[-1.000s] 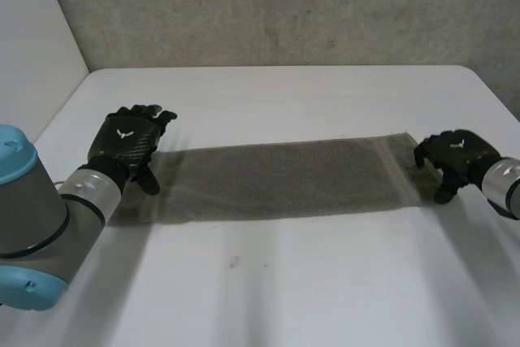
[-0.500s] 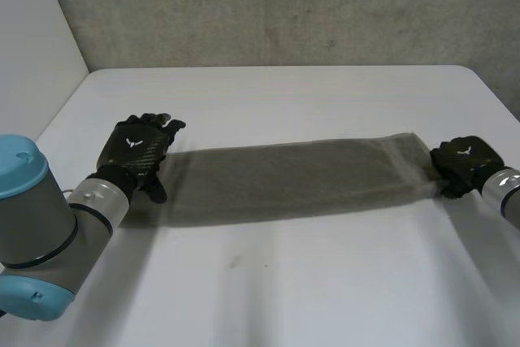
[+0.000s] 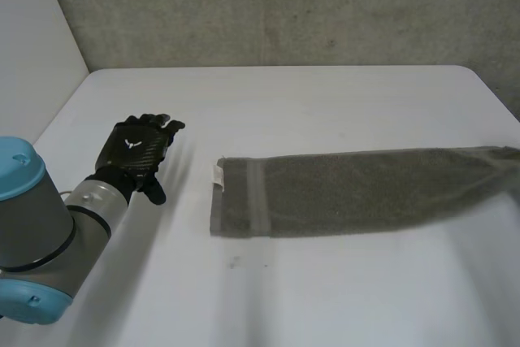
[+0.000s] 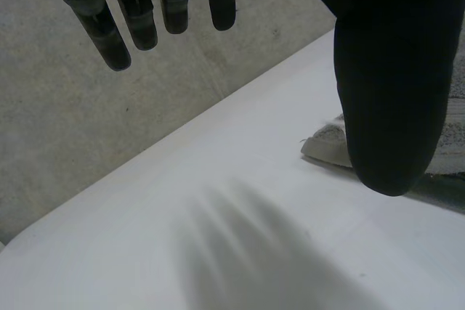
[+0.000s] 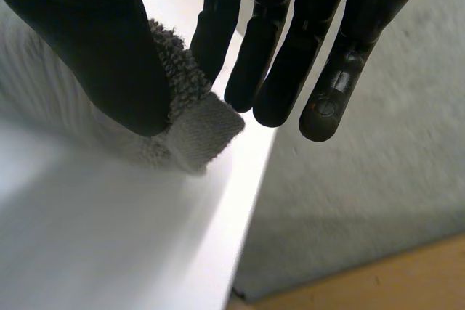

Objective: Fold the towel.

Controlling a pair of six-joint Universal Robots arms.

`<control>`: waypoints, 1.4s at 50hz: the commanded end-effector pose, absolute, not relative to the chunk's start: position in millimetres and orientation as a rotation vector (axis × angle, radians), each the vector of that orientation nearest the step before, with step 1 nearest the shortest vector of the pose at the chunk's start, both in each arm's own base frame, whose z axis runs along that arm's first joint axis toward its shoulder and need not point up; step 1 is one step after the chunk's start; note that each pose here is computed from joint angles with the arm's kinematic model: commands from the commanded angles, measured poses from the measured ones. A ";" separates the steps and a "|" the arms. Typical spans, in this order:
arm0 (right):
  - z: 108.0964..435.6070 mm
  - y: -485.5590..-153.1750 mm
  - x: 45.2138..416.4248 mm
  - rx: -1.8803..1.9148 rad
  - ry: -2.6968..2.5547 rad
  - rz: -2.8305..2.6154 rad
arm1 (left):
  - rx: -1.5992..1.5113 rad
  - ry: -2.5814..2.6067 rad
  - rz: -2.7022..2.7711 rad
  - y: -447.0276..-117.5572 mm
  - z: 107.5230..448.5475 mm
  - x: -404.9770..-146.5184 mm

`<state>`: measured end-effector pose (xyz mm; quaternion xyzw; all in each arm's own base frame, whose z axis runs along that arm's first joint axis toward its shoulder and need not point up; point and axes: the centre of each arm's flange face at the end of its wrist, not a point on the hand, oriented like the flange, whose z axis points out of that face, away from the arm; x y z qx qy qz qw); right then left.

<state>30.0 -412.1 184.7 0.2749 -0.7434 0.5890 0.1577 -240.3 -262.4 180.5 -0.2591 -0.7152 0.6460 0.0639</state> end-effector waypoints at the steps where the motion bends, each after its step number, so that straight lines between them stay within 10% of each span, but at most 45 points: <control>1: 210.4 -396.2 129.0 1.003 -2.112 1.910 | -0.776 -2.160 1.960 -262.4 182.8 -238.9; 11: 207.5 -304.9 309.5 1.495 -2.163 2.218 | -0.767 -2.156 1.976 -261.3 186.6 -235.9; 24: 124.1 -196.7 411.7 1.965 -2.188 2.080 | -0.773 -2.153 1.970 -260.0 186.1 -236.8; 34: 146.7 -194.9 409.8 1.921 -2.165 2.125 | -0.773 -2.134 1.977 -261.3 187.0 -240.8; 43: 200.9 -268.3 329.3 1.350 -2.352 2.174 | -0.722 -1.997 1.979 -263.3 196.5 -269.6; 57: 143.7 -282.9 223.5 1.112 -2.720 1.783 | -0.770 -2.056 1.722 -247.3 137.0 -318.5; 70: 125.0 -291.3 215.4 1.238 -2.534 1.874 | -0.897 -2.122 1.725 -233.4 120.6 -320.3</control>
